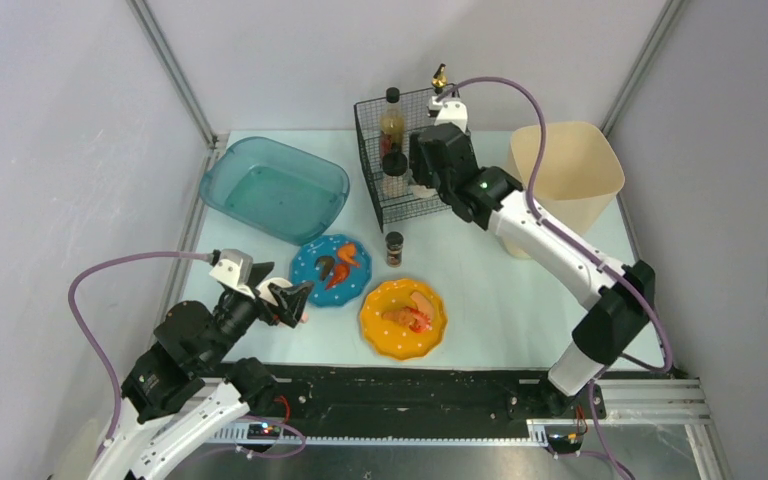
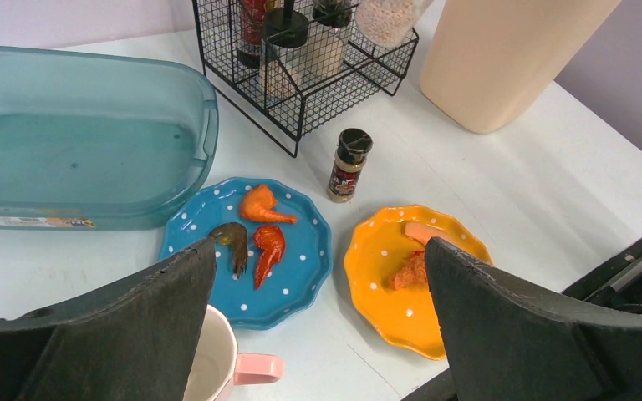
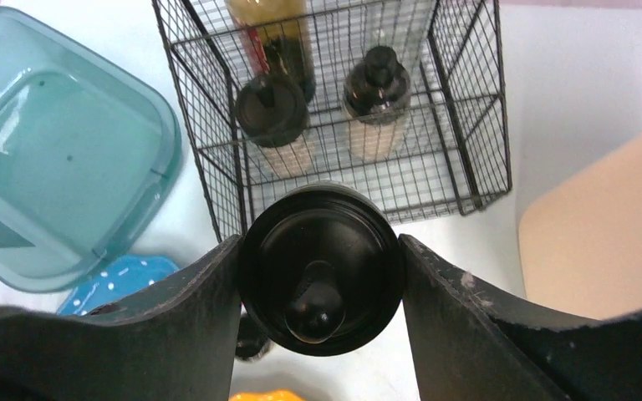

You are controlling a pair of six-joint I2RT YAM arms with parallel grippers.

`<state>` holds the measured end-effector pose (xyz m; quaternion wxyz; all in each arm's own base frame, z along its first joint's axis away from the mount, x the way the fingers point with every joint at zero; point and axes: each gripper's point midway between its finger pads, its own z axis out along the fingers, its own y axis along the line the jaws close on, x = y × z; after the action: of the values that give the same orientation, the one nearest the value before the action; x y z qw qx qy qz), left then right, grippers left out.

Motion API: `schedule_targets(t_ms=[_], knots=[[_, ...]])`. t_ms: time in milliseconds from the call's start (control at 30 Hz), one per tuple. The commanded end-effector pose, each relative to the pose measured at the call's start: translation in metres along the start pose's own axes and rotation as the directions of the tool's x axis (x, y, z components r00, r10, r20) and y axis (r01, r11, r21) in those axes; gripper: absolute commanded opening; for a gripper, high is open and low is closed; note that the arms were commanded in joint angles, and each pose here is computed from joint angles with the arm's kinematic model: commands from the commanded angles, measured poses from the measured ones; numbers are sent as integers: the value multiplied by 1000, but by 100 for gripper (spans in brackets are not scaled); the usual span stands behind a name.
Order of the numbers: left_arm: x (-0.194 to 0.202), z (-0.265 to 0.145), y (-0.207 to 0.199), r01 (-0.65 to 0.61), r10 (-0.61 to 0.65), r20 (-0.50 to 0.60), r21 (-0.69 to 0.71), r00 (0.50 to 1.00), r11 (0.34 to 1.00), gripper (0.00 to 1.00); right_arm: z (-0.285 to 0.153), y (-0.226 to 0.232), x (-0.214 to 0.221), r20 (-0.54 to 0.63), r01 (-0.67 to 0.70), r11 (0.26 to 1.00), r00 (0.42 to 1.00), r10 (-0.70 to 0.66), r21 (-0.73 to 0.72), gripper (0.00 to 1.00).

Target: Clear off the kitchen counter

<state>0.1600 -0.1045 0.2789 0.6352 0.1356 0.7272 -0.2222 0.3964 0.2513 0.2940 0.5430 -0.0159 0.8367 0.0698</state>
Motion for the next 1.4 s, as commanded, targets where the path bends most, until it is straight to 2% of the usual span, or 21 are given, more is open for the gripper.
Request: schedule_targets(t_ms=[0,267,833,1100,1367], knots=[[-4,3,0,-12,12,16,-2,1000,1000,98,15,17,-36,66,-5,998,998,9,-55,26],[-3,4,0,-12,12,11,-1,1000,1000,98,49,35,-35,47,13,997,999,-10,-70,26],[-3,3,0,-15,15,13,-2,1000,1000,98,115,59,15,8,91,987,996,-91,-130,26],[-4,3,0,-14,14,14,-2,1000,1000,98,132,57,62,-88,75,989,992,-87,-126,37],[-3,4,1,-15,15,12,-7,1000,1000,98,134,56,88,-145,59,990,986,-78,-128,49]])
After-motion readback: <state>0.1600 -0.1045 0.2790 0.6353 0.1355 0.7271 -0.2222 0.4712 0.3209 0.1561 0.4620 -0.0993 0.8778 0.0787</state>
